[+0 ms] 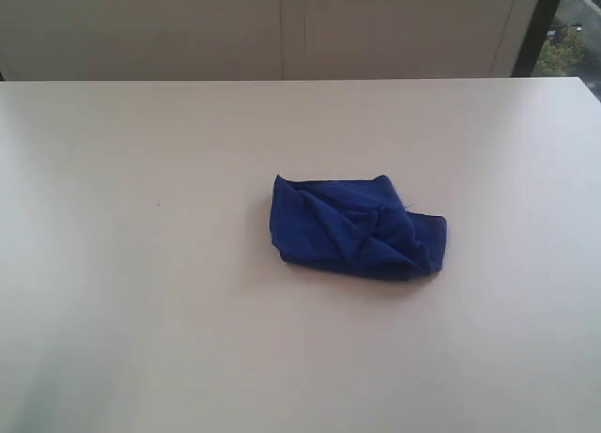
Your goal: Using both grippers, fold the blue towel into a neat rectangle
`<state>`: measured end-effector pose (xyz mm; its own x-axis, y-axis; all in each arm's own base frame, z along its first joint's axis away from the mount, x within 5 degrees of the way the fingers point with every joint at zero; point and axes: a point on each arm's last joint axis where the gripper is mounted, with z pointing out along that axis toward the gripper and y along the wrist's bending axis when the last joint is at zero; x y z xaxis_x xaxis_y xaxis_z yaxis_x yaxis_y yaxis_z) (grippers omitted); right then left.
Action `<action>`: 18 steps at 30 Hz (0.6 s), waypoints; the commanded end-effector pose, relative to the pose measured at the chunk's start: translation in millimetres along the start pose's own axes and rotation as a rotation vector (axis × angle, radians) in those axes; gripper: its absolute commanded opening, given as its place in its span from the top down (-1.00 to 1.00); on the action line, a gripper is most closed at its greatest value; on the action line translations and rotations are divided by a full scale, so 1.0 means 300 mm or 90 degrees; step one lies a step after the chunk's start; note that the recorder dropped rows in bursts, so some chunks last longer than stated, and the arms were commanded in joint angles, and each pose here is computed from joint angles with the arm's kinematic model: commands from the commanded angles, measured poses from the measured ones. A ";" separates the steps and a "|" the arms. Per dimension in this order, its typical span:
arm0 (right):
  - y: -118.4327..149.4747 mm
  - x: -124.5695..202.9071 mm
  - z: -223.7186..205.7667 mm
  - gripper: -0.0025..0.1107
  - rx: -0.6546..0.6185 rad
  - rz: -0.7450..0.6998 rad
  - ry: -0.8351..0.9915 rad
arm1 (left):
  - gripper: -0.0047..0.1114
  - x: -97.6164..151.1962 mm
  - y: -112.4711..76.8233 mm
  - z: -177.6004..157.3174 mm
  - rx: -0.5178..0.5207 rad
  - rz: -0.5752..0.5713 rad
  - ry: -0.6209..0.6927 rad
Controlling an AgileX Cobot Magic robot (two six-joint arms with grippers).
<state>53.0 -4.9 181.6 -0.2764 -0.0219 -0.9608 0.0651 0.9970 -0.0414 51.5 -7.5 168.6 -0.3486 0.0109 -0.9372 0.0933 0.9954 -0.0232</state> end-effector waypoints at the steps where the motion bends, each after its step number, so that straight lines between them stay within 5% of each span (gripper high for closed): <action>1: -0.001 -0.001 0.000 0.96 0.005 0.002 -0.011 | 0.92 0.006 0.001 0.002 -0.002 -0.004 0.001; 11: -0.001 -0.004 0.000 0.96 0.005 0.002 -0.018 | 0.92 0.006 0.001 0.002 -0.002 -0.004 0.001; 18: 0.001 -0.091 -0.015 0.96 0.000 0.001 -0.203 | 0.92 0.006 0.001 0.002 -0.002 -0.004 0.001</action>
<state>56.1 -4.1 196.7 -0.1105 -0.0337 -0.9933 0.0610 0.9973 -0.0406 51.5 -7.5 168.6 -0.3486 0.0109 -0.9372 0.0933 0.9954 -0.0232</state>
